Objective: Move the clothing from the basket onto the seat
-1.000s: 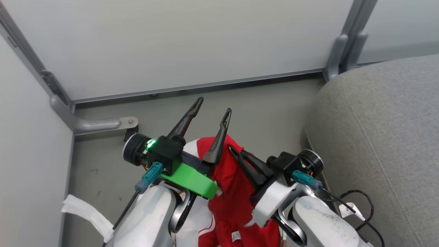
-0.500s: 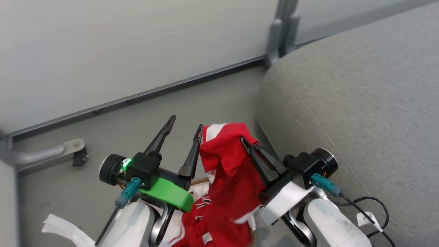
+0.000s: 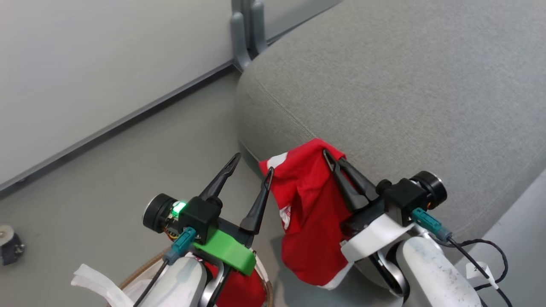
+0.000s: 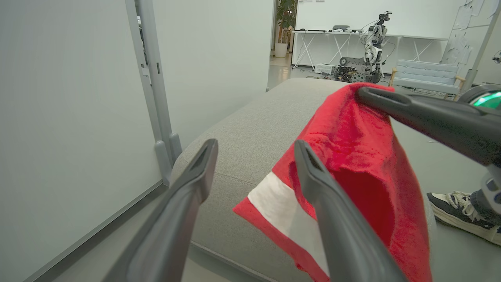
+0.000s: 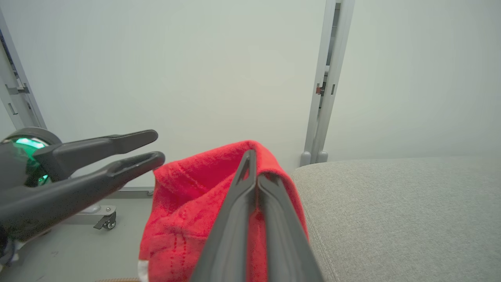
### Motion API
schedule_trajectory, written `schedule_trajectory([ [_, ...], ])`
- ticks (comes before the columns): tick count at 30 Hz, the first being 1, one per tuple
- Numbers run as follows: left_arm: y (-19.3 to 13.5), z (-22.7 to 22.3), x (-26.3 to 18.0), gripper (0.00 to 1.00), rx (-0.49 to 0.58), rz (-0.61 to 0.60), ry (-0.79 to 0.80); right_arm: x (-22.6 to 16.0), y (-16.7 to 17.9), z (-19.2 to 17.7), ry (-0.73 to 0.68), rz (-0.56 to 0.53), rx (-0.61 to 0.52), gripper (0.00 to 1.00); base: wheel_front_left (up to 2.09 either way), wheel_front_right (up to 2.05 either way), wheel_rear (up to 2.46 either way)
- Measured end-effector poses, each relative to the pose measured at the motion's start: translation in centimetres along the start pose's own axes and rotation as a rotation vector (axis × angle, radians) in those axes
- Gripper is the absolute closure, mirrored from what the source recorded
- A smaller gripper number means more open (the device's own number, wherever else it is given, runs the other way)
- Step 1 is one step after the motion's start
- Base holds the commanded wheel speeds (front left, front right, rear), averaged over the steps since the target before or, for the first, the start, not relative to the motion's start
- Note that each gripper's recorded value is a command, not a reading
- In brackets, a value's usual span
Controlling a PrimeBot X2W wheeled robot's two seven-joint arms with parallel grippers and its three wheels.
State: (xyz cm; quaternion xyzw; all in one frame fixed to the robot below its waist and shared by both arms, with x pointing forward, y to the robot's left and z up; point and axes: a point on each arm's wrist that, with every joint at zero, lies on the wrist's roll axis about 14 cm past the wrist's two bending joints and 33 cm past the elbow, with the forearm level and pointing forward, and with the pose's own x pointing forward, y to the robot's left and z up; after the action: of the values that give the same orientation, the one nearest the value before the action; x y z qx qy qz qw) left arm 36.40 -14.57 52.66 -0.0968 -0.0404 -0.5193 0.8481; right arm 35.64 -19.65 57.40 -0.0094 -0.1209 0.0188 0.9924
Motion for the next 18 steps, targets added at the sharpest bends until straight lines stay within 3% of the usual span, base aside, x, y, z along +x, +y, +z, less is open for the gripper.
schedule_trajectory([
  [6, -0.6, -2.8, 0.4, 0.00, -0.046, -0.058, 0.055, 1.6, -3.5, 1.0, -0.011, -0.059, -0.129, 1.00, 0.00, 0.00, 0.00],
  [12, 1.7, -5.5, -0.2, 0.00, -0.071, -0.042, 0.099, 5.6, -6.1, 3.1, -0.045, -0.026, -0.297, 1.00, 0.00, 0.00, 0.00],
  [18, 3.9, -8.4, -0.9, 0.00, -0.083, -0.048, 0.142, 10.1, -11.2, 4.8, -0.045, -0.063, -0.510, 1.00, 0.00, 0.00, 0.00],
])
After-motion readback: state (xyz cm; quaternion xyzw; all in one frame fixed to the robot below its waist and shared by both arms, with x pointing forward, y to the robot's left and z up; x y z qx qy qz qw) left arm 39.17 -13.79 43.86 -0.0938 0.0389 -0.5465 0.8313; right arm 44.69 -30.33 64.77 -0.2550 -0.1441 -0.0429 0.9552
